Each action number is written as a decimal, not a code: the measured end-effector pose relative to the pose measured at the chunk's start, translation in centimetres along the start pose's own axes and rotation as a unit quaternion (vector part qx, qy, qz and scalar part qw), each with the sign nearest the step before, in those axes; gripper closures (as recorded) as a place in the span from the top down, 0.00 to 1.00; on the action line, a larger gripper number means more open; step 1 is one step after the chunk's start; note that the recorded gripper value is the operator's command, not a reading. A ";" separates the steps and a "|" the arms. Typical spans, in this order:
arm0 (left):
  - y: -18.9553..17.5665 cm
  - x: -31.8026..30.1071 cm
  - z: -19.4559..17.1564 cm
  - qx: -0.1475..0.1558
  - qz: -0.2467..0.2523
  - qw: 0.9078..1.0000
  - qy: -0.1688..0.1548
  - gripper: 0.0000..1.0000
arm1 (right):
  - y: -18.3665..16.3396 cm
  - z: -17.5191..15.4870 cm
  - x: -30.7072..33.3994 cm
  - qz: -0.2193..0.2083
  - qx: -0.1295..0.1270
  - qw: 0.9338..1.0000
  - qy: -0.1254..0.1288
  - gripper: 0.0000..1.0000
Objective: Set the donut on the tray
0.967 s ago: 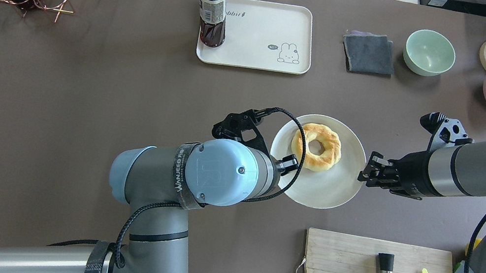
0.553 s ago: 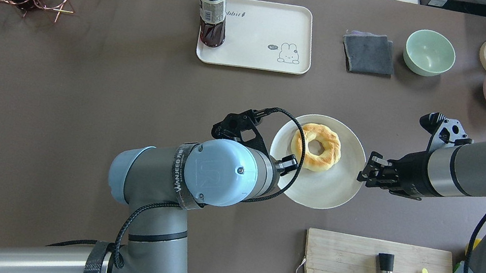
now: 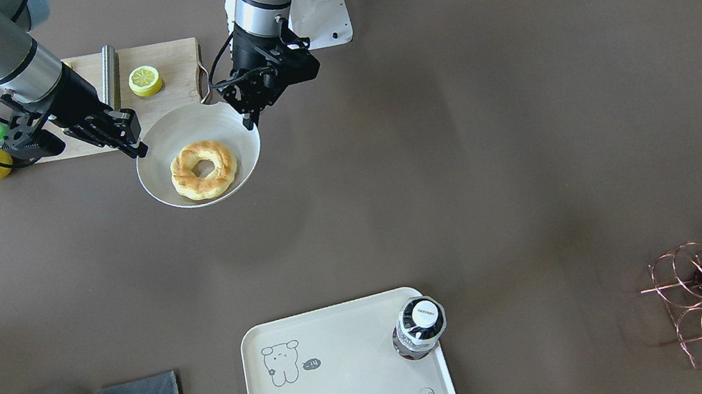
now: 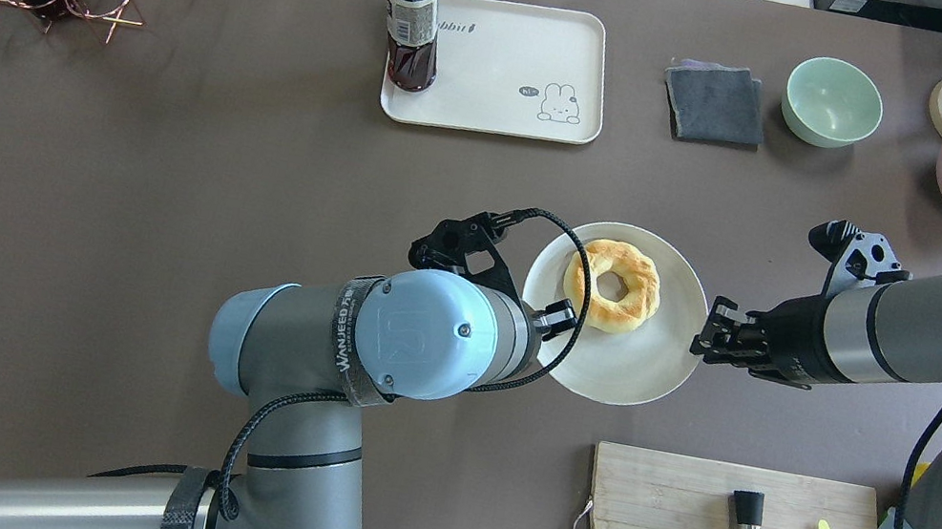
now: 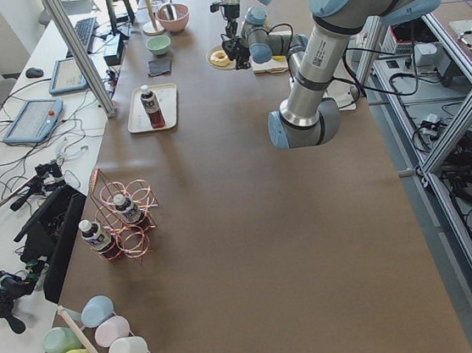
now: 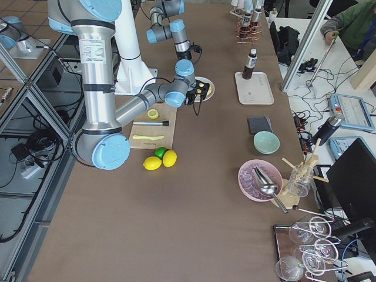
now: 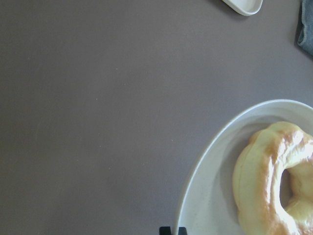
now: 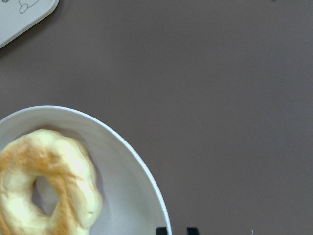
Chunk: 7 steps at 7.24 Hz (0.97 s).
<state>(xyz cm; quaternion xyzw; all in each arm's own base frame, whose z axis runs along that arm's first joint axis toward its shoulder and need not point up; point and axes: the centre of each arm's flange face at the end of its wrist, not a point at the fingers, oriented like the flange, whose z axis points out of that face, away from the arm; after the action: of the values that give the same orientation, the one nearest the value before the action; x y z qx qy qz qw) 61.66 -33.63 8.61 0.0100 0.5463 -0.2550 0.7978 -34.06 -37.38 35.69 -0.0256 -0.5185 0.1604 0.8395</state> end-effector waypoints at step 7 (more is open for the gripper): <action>0.0 0.0 -0.2 -0.001 0.006 1.000 0.002 0.37 | 0.2 0.3 -0.9 0.030 0.000 1.000 -0.005 0.00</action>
<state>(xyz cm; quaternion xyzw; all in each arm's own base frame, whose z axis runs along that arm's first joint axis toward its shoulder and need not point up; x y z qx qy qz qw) 61.46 -33.56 8.57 0.0130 0.5482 -0.2494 0.7982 -34.69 -37.51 35.00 -0.0400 -0.5221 0.1854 0.8315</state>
